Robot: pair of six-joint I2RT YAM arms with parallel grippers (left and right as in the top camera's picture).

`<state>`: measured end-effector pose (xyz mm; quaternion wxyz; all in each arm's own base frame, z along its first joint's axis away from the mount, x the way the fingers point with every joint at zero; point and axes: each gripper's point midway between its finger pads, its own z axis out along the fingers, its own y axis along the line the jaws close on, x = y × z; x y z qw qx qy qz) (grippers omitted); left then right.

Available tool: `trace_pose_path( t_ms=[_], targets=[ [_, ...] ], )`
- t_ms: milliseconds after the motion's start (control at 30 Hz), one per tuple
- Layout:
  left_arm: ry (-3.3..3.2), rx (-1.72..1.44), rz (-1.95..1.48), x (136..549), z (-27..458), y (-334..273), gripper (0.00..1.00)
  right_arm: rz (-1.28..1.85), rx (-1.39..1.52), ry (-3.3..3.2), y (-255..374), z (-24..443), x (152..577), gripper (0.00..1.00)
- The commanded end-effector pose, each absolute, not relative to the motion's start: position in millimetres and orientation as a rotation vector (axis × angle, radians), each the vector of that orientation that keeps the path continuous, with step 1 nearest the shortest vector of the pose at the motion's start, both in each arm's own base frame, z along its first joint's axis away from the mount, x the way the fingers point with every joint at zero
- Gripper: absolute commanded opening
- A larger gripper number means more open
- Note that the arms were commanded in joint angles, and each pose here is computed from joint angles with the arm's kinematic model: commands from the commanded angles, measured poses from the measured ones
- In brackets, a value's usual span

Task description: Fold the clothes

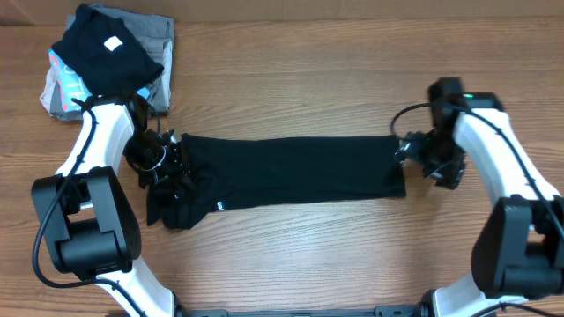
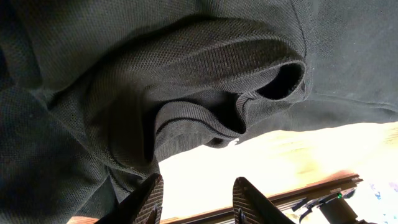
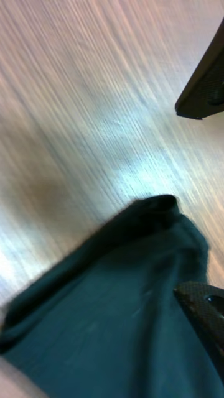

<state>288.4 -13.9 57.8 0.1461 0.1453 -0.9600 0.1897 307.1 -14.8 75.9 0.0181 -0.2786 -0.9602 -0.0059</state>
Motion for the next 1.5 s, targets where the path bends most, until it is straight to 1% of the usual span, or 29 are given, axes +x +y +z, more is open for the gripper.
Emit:
trace_pose_path(
  t_ms=[0, 100, 167, 300, 433, 567, 700, 900, 967, 1000, 1033, 1100, 1133, 1167, 1300, 1367, 1467],
  targets=[
    [-2.796, 0.375, 0.546, 292.0, 63.1, -14.4, 0.40, -0.283, -0.791, -3.075, -22.3, 90.5, 327.0, 0.88],
    [-2.800, 0.374, 0.546, 292.9, 62.8, -14.2, 0.40, -0.692, -0.625, -3.103, -4.8, 97.8, 338.7, 0.89],
    [-2.802, 0.374, 0.546, 293.4, 62.6, -14.1, 0.40, -0.846, -0.569, -3.108, 0.2, 97.3, 341.8, 0.90],
    [-2.802, 0.373, 0.547, 293.4, 62.6, -14.3, 0.40, -0.854, -0.578, -3.113, -0.9, 75.0, 338.9, 0.93],
    [-2.802, 0.373, 0.547, 293.3, 62.7, -14.3, 0.40, -0.932, -0.577, -3.074, 7.2, 49.3, 337.1, 0.93],
    [-2.801, 0.373, 0.547, 293.2, 62.7, -14.3, 0.40, -0.934, -0.588, -3.030, 9.0, 27.6, 333.9, 0.93],
    [-2.802, 0.374, 0.548, 293.3, 62.6, -14.5, 0.40, -0.929, -0.600, -2.977, 10.3, 8.6, 330.7, 0.92],
    [-2.798, 0.375, 0.564, 293.4, 62.9, -16.6, 0.40, -1.076, -0.564, -2.895, 25.4, -3.1, 330.3, 0.88],
    [-2.797, 0.375, 0.568, 293.3, 62.9, -17.0, 0.40, -1.083, -0.570, -2.873, 26.9, -6.3, 328.3, 0.82],
    [-2.797, 0.375, 0.569, 293.3, 62.9, -17.1, 0.40, -1.080, -0.572, -2.862, 27.9, -8.7, 326.6, 0.77],
    [-2.798, 0.375, 0.568, 293.4, 62.7, -17.0, 0.40, -1.077, -0.571, -2.851, 29.3, -9.8, 324.8, 0.70],
    [-2.802, 0.375, 0.569, 294.4, 62.5, -16.9, 0.40, -1.072, -0.563, -2.840, 32.8, -11.2, 321.5, 0.58],
    [-2.804, 0.374, 0.569, 294.8, 62.3, -16.8, 0.40, -1.070, -0.556, -2.836, 35.0, -11.4, 320.4, 0.56],
    [-2.805, 0.374, 0.569, 295.0, 62.2, -16.7, 0.40, -1.067, -0.547, -2.833, 37.8, -11.6, 319.8, 0.51],
    [-2.804, 0.374, 0.569, 294.8, 62.1, -16.8, 0.40, -1.058, -0.522, -2.836, 46.1, -12.2, 320.9, 0.22],
    [-2.803, 0.374, 0.569, 294.6, 62.0, -16.8, 0.40, -1.022, -0.568, -2.835, 43.3, -14.5, 322.0, 0.04],
    [-2.799, 0.375, 0.569, 293.4, 61.5, -17.1, 0.40, -0.958, -0.615, -2.846, 33.2, -16.7, 323.4, 0.04]
  ],
)
